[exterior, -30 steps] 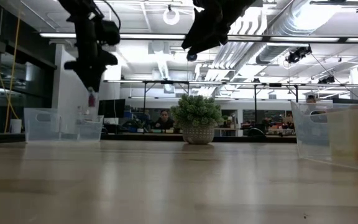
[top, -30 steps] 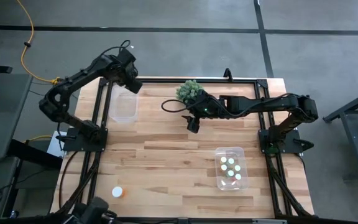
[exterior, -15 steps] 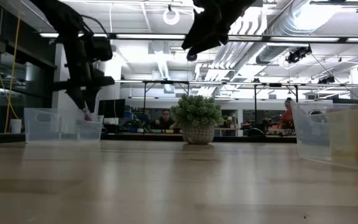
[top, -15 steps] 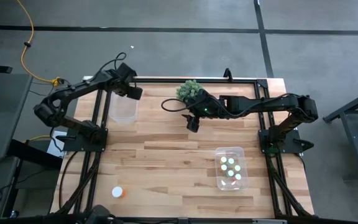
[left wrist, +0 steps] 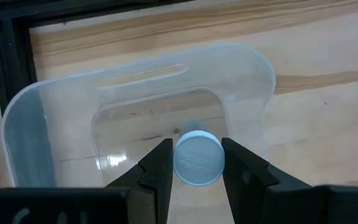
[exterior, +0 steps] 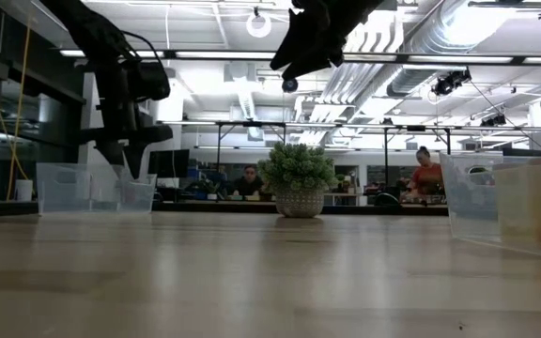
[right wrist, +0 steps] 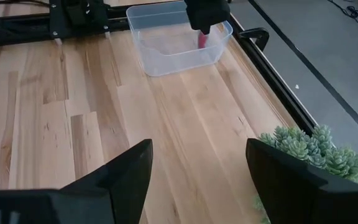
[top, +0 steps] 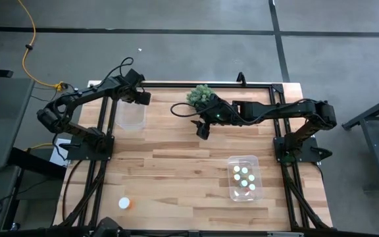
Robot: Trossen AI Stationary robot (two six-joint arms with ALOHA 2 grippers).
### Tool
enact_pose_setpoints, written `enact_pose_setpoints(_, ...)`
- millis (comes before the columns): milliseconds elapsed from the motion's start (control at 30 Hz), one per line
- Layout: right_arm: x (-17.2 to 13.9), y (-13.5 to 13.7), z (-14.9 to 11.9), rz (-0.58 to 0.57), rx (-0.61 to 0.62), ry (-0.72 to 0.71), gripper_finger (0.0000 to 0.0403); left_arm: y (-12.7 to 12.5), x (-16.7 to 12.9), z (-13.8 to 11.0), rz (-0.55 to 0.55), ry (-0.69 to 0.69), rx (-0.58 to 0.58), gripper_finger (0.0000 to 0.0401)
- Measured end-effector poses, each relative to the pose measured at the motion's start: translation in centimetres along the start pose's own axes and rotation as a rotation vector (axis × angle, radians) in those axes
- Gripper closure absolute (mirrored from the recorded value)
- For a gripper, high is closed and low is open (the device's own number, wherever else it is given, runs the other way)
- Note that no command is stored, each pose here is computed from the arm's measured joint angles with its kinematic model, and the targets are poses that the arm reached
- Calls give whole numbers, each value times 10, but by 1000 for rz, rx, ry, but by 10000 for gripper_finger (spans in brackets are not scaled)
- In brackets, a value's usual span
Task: Pick and place medicine bottles into bin by pill shape (circle, oval)
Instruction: Put the blue capsule bottle into the left transparent bin
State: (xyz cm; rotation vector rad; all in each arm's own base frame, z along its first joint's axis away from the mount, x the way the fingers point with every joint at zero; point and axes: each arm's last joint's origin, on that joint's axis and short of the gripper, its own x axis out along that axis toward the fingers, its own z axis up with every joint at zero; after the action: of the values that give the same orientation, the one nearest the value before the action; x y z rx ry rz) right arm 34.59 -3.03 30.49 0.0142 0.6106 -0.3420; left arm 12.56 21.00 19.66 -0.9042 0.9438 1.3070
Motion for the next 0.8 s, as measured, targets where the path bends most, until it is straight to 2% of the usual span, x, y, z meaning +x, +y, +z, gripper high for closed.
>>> enact_pose_setpoints(467, 0, 0, 0, 0, 18, 0, 151, -2, 10, -1, 18, 45, -12, 297)
enact_pose_setpoints(800, 0, 0, 0, 0, 18, 0, 151, -2, 10, -1, 18, 44, -10, 254)
